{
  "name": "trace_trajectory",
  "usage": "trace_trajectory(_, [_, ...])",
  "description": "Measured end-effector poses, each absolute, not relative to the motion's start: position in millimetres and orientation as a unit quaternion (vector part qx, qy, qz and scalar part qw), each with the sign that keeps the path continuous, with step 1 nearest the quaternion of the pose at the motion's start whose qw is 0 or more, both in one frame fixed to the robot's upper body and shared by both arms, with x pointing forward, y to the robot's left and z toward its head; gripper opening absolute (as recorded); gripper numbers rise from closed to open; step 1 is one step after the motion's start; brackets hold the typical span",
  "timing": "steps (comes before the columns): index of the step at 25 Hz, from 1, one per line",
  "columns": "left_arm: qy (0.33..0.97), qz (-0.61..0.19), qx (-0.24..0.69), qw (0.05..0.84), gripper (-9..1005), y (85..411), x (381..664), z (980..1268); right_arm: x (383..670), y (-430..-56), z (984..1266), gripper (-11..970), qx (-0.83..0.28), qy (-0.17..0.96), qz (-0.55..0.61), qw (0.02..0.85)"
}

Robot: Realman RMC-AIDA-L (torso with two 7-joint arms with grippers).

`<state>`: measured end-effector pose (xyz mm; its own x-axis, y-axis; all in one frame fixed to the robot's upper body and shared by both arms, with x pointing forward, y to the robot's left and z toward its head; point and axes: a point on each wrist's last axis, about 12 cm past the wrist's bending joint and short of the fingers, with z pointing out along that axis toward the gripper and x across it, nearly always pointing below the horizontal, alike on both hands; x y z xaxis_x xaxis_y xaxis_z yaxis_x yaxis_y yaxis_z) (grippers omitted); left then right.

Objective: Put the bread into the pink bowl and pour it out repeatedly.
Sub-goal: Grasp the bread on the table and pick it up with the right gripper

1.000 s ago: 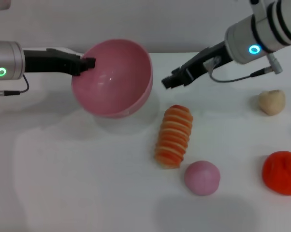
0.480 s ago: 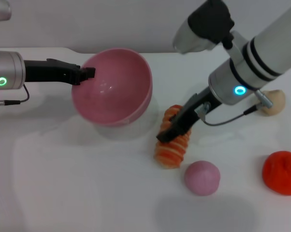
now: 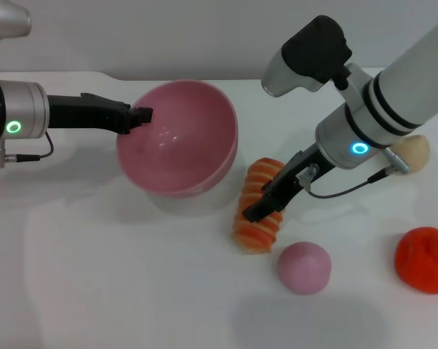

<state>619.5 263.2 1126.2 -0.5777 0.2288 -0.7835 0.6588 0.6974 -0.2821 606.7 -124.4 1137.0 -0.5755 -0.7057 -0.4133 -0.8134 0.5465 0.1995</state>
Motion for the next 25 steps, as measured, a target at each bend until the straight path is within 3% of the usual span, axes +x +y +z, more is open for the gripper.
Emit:
trace_trajectory(13, [0.841,-0.284,0.263,0.379,53,263,621,1128,605,-108,1121,619,-0.447,0.867,0.162,0.149])
trace_trajectory(25, [0.841,-0.283,0.263,0.38,54,263,622,1129,607,-115,1105,606,-0.412,0.889,0.15,0.13])
